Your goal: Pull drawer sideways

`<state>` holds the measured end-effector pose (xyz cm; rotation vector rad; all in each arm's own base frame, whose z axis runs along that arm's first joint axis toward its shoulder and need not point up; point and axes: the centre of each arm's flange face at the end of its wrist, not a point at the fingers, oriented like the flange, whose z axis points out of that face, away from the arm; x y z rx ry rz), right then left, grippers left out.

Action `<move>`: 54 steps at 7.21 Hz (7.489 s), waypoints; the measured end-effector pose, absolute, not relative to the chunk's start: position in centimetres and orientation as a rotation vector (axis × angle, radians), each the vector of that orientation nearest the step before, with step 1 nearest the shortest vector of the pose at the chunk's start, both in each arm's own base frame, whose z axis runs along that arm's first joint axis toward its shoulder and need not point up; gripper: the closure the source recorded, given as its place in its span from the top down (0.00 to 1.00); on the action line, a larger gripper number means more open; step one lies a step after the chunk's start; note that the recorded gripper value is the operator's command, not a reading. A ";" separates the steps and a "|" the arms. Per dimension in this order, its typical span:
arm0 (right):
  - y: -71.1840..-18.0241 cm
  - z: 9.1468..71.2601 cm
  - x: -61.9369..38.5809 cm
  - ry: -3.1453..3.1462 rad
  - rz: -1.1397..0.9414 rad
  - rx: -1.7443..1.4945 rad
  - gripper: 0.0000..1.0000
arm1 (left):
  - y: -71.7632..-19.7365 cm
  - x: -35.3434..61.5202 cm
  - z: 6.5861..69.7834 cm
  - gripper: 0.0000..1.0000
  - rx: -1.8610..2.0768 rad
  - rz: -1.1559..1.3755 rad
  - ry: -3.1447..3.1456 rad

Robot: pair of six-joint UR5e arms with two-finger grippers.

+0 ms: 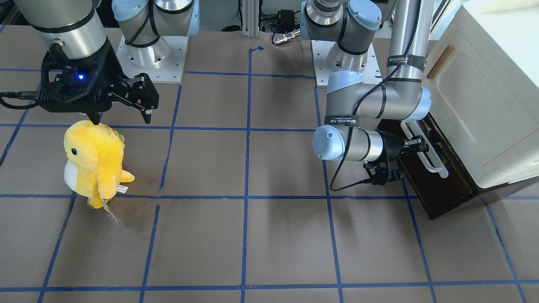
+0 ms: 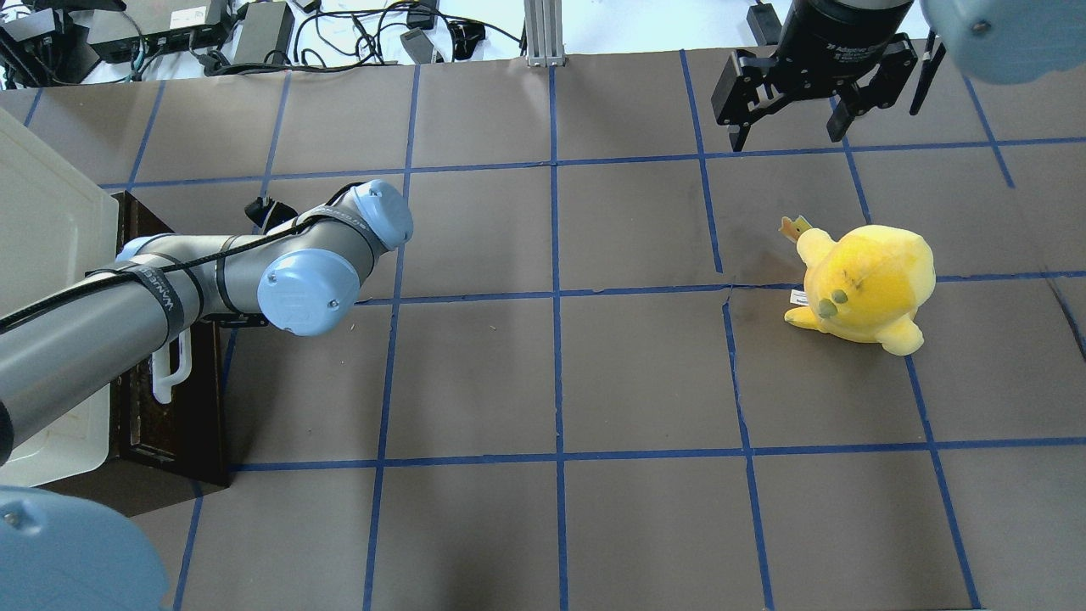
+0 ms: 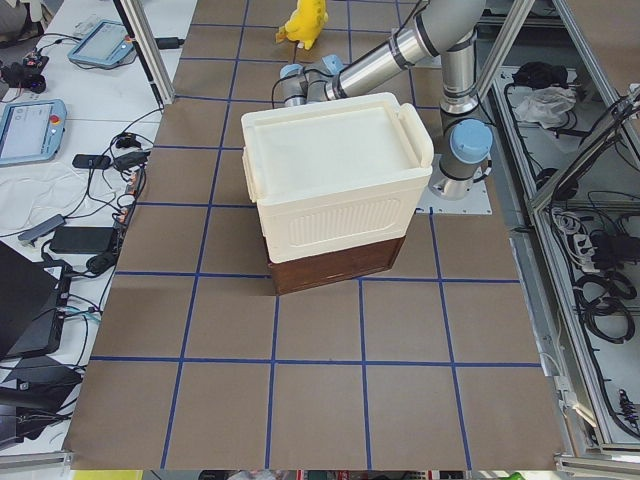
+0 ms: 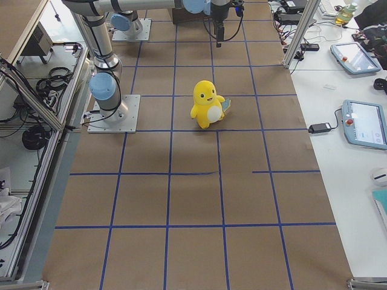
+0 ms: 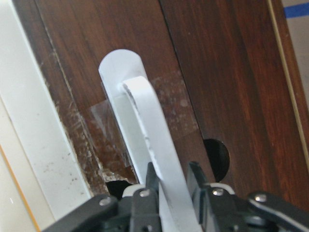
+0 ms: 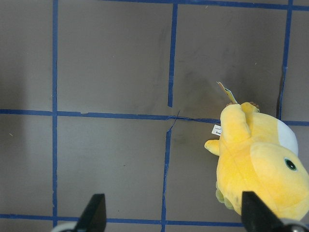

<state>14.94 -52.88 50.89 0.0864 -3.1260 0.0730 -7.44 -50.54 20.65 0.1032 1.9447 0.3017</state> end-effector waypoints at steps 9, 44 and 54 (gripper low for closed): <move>-52.9 50.9 14.9 -3.126 0.073 0.086 1.00 | -50.9 -10.1 21.4 0.30 0.128 0.264 1.981; -52.9 50.9 14.9 -3.126 0.073 0.086 1.00 | -49.8 -23.1 34.6 0.90 0.149 0.106 2.757; -52.9 50.9 14.9 -3.126 0.073 0.086 1.00 | -45.7 -16.0 53.6 0.91 0.166 -0.082 3.132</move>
